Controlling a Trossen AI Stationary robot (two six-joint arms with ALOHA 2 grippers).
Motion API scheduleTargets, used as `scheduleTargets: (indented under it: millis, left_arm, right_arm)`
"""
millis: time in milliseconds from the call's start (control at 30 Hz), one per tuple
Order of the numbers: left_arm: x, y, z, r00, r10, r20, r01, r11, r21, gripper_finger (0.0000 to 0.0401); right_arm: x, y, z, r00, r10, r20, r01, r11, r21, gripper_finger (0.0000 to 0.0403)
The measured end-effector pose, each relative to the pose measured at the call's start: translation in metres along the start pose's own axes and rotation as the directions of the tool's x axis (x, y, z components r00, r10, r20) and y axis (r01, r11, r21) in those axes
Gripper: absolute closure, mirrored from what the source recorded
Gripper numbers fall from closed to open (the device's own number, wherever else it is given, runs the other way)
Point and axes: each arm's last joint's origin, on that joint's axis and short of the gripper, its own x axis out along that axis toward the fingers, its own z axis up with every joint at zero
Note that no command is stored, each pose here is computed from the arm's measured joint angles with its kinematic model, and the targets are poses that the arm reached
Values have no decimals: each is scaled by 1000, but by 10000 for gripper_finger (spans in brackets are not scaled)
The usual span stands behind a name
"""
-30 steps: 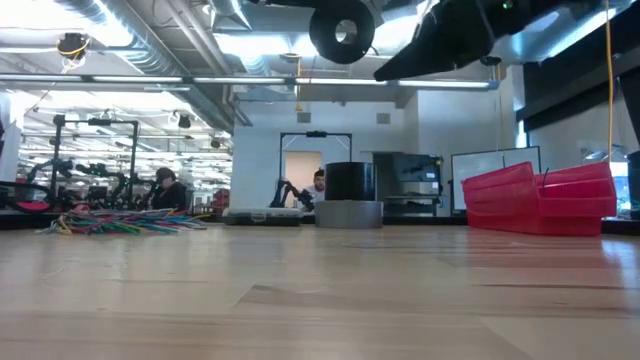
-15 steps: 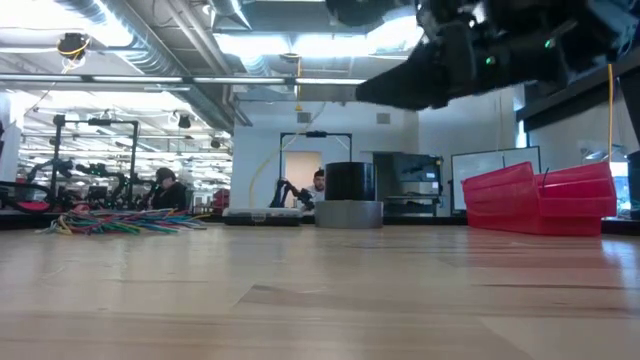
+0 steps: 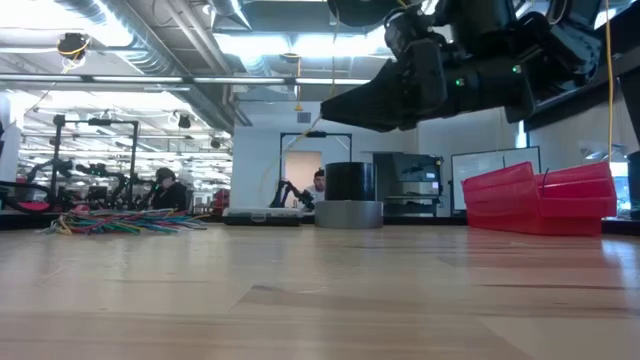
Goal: Coil cords
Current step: Coil the yellow wire into the black spool
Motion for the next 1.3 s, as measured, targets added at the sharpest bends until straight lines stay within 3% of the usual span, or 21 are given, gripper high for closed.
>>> scheduleTargets:
  millis: [200,467,700,967,1300]
  left_arm:
    - [0,0,0,1000,-1,0,1,1000,3,401]
    - [-1,-1,0,1000,-4,-3,4,1000,24,401]
    - [-20,-3,3,992,63,-106,-48,989,137,401]
    - [-29,-1,-10,966,63,-252,-2,973,233,401]
    - [-9,5,-32,939,62,-338,29,966,258,401]
  right_arm:
    - [4,0,-1,1000,0,-11,0,1000,-1,271]
    - [4,1,-3,999,14,-33,-16,998,-53,392]
    - [-12,-6,12,978,-131,-164,109,985,-135,396]
    - [-44,-9,46,941,-258,-217,223,959,-175,398]
    - [-53,0,66,991,-88,-104,89,996,14,400]
